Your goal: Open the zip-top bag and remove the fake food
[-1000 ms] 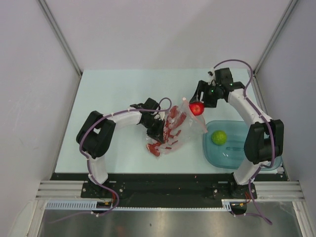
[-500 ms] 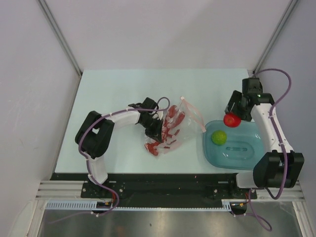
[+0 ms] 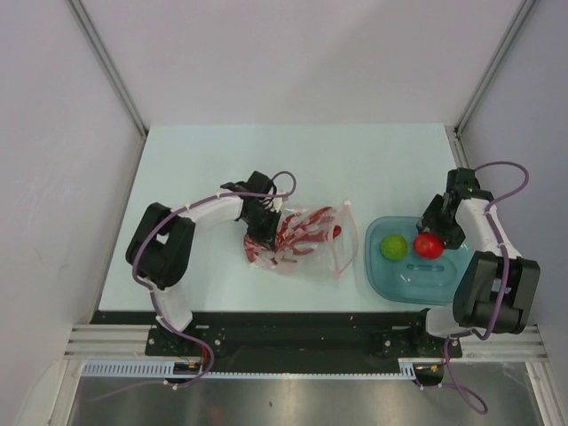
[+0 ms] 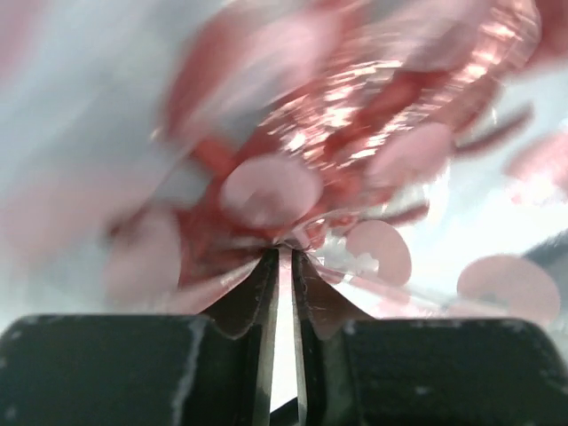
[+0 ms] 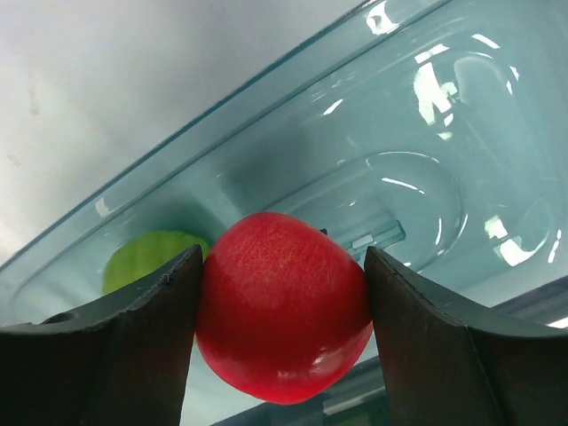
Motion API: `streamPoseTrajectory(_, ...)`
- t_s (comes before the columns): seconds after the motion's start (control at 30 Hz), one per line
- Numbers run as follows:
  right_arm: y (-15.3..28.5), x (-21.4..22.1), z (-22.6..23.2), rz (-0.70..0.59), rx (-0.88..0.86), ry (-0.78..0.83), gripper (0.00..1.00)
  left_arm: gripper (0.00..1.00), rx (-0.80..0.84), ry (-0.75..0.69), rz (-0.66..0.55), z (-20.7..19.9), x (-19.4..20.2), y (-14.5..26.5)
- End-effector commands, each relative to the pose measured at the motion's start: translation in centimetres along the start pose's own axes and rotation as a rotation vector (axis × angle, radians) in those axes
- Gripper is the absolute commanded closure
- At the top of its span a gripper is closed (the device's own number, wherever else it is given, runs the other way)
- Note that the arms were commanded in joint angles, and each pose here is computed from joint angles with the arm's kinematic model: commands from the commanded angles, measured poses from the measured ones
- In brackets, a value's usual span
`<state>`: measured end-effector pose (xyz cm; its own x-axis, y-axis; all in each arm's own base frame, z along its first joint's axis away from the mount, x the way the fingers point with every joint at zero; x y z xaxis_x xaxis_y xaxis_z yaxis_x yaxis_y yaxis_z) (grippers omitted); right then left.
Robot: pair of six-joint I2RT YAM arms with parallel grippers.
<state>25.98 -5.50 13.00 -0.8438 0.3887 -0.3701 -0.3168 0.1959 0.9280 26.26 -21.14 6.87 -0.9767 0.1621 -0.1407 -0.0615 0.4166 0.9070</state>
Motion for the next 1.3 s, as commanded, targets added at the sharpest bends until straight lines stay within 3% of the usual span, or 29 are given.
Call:
streamPoseTrajectory(0.0,-1.8,-0.2,0.1,-0.011,-0.001,0.005,0.43,0.81,-0.145,-0.067,-0.098,1.9,-1.2,2.8)
streamPoseTrajectory(0.13,-1.7,0.1,0.0,0.005,0.002,0.008,0.22,0.57,-0.073,-0.078,-0.179,-0.1,-2.0,5.3)
streamPoseTrajectory(0.27,-0.5,-0.5,-0.2,-0.009,0.024,0.012,0.04,0.44,0.114,-0.119,-0.304,-4.1,-2.6,8.9)
streamPoseTrajectory(0.3,-0.2,-0.8,-0.1,-0.02,0.025,0.015,0.01,0.32,0.15,-0.139,-0.324,-5.1,-2.7,9.6)
streamPoseTrajectory(0.57,5.9,-1.3,4.4,-0.119,-0.109,0.097,0.0,0.29,0.245,-0.441,-0.508,-13.8,-0.9,12.7)
streamPoseTrajectory(0.67,8.8,0.7,7.6,-0.133,-0.26,0.137,0.0,0.29,0.215,-0.488,-0.501,-15.4,0.6,11.7)
streamPoseTrajectory(0.87,12.1,6.7,11.0,-0.018,-0.482,0.183,0.0,0.32,0.083,-0.587,-0.447,-17.7,3.4,9.6)
streamPoseTrajectory(1.1,12.7,11.2,9.6,0.059,-0.446,0.125,0.0,0.28,-0.037,-0.645,-0.388,-18.6,6.3,7.1)
streamPoseTrajectory(1.27,12.4,13.9,8.2,0.13,-0.442,0.053,0.01,0.23,-0.008,-0.663,-0.34,-19.8,8.4,5.7)
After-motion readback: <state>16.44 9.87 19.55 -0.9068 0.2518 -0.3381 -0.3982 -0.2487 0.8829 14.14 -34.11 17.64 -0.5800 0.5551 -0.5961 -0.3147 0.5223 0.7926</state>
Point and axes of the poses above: each gripper's point midway between its finger pads, its own y axis back along the fingers, its own z axis along the line the jaws close on, x = y × z, the point moved 4 cm from there along y, back along the fingers, and after that the axes turned 12 degrees about y, right-handed, at the moved point
